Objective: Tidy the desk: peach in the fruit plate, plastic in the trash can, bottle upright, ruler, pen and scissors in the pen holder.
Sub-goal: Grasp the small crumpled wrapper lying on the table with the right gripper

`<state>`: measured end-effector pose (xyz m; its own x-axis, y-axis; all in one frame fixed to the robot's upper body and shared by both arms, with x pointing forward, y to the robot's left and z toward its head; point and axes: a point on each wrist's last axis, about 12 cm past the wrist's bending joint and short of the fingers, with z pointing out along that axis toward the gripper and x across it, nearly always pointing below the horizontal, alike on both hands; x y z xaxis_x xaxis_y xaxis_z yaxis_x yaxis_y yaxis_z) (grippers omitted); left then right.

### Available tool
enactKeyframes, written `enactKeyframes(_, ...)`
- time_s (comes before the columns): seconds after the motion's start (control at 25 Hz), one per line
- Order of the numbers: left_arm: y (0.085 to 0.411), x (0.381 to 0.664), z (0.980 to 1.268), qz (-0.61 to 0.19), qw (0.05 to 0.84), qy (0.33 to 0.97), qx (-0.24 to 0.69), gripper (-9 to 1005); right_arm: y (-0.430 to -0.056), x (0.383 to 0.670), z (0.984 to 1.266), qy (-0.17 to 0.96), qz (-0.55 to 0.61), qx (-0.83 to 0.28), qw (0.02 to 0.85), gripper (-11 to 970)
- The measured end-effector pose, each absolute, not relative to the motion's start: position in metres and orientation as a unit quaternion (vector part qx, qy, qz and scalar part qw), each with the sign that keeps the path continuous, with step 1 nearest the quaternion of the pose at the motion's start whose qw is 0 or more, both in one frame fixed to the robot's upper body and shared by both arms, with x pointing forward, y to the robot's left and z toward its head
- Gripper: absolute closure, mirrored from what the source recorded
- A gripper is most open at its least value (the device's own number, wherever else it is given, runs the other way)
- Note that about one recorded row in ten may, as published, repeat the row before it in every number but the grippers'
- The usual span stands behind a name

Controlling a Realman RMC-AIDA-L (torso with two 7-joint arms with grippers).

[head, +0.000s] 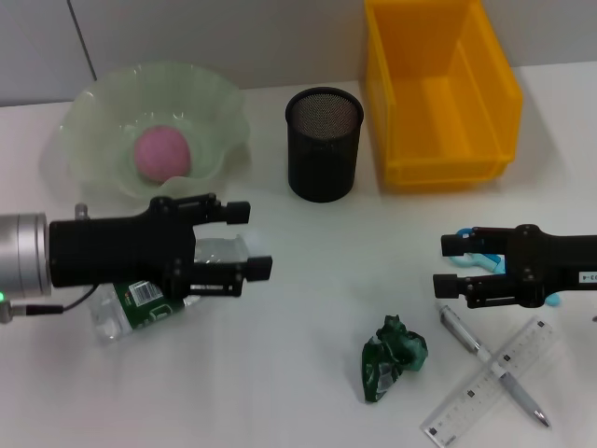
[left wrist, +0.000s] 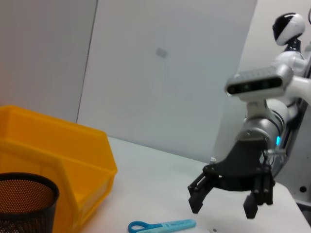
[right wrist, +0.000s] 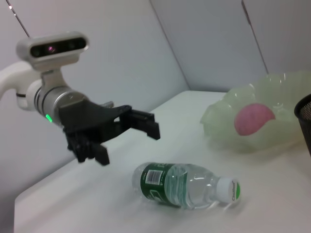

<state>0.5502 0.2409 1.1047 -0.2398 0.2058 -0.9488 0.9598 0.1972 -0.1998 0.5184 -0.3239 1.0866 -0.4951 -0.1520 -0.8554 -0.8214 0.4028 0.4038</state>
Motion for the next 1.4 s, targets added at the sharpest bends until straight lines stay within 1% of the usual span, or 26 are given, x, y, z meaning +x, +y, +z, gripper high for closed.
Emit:
enactKeyframes(0.16,0.243,0.545,1.098,-0.439,0.427,0.648,0.452,162,-0.322,0.524,1.091,0.748,0.439,-0.326,0.377,133)
enactKeyframes(0.24,0.247,0.541,1.088,-0.422,0.422,0.66,0.456,162,-0.32,0.534,1.103,0.753,0.443,-0.324,0.363,133)
enactKeyframes(0.28,0.248,0.54,1.086,-0.417,0.422,0.662,0.457,162,-0.317,0.543,1.116,0.758,0.442,-0.329,0.349,133)
enactKeyframes(0.32,0.248,0.54,1.086,-0.417,0.422,0.662,0.457,162,-0.317,0.543,1.116,0.758,0.442,-0.329,0.349,133)
enactKeyframes(0.4,0.249,0.538,1.083,-0.411,0.423,0.664,0.46,162,-0.31,0.553,1.131,0.767,0.44,-0.337,0.323,133)
enactKeyframes(0.44,0.249,0.537,1.082,-0.41,0.423,0.664,0.461,162,-0.305,0.558,1.14,0.773,0.439,-0.344,0.303,133)
enactKeyframes(0.48,0.249,0.537,1.081,-0.41,0.422,0.664,0.462,162,-0.294,0.568,1.156,0.781,0.43,-0.368,0.262,133)
enactKeyframes(0.52,0.249,0.537,1.081,-0.41,0.422,0.664,0.462,162,-0.294,0.568,1.156,0.781,0.43,-0.368,0.262,133)
enactKeyframes(0.56,0.249,0.536,1.081,-0.41,0.422,0.664,0.462,162,-0.282,0.576,1.17,0.785,0.418,-0.399,0.224,133)
enactKeyframes(0.68,0.25,0.536,1.081,-0.409,0.421,0.664,0.463,162,-0.265,0.584,1.181,0.787,0.393,-0.444,0.171,133)
enactKeyframes(0.72,0.25,0.536,1.081,-0.409,0.421,0.664,0.463,162,-0.251,0.588,1.183,0.787,0.369,-0.473,0.141,132)
enactKeyframes(0.84,0.249,0.536,1.08,-0.41,0.421,0.664,0.463,162,-0.244,0.589,1.183,0.786,0.358,-0.487,0.128,132)
enactKeyframes(0.88,0.249,0.536,1.08,-0.41,0.421,0.664,0.463,162,-0.231,0.591,1.182,0.782,0.34,-0.512,0.11,132)
enactKeyframes(0.92,0.248,0.535,1.08,-0.411,0.42,0.663,0.464,162,-0.231,0.591,1.182,0.782,0.34,-0.512,0.11,132)
enactKeyframes(0.96,0.247,0.535,1.08,-0.411,0.419,0.663,0.465,162,-0.217,0.591,1.179,0.773,0.322,-0.538,0.099,132)
enactKeyframes(1.0,0.247,0.536,1.08,-0.411,0.419,0.663,0.465,162,-0.217,0.591,1.179,0.773,0.322,-0.538,0.099,132)
enactKeyframes(1.08,0.247,0.536,1.08,-0.411,0.419,0.663,0.465,162,-0.204,0.591,1.173,0.765,0.295,-0.566,0.092,132)
enactKeyframes(1.4,0.245,0.536,1.078,-0.408,0.416,0.665,0.468,162,-0.183,0.588,1.157,0.745,0.252,-0.611,0.088,132)
